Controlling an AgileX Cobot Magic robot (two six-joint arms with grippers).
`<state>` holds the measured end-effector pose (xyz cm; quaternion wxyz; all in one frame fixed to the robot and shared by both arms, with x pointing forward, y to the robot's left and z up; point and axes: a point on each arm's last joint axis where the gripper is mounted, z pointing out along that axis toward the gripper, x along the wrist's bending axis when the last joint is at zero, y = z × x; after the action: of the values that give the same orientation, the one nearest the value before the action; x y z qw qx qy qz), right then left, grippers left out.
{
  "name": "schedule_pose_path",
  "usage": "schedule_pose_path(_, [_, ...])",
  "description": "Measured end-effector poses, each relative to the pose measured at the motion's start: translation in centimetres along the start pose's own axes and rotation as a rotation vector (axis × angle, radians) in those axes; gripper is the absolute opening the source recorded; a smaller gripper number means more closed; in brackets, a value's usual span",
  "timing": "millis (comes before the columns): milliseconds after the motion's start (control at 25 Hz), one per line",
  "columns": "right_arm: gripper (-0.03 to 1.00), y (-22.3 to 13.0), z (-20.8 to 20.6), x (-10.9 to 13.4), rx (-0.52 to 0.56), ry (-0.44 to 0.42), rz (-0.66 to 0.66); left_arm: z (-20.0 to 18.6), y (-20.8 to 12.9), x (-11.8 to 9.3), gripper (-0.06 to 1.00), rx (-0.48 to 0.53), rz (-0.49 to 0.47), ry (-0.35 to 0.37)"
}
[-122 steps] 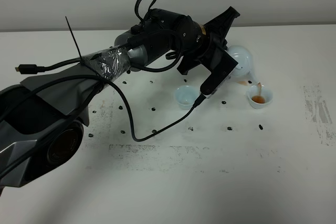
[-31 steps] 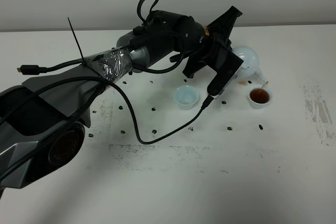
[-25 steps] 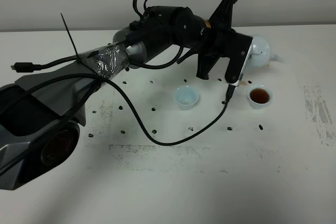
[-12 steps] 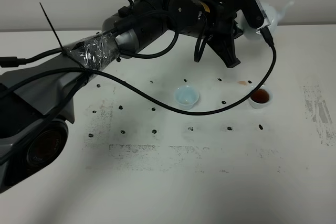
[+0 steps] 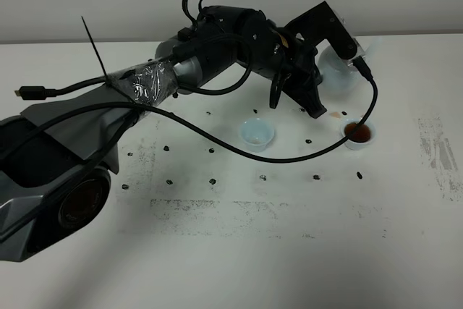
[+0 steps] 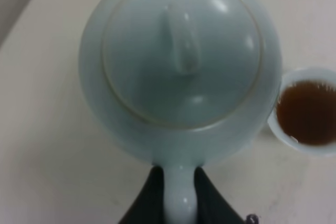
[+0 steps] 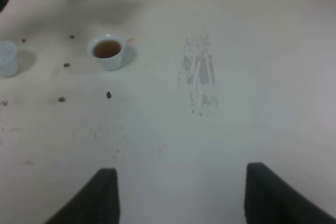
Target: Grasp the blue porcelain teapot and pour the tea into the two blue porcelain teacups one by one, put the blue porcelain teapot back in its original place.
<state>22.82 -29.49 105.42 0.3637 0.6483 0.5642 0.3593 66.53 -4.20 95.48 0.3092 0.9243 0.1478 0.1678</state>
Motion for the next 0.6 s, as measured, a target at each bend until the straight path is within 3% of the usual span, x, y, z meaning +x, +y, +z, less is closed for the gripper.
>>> schedule_pose_path(600, [0.54,0.0,0.0,0.0,0.0,0.0,0.0,3.0,-2.8,-0.8,0.07,0.125,-0.061,-0.042])
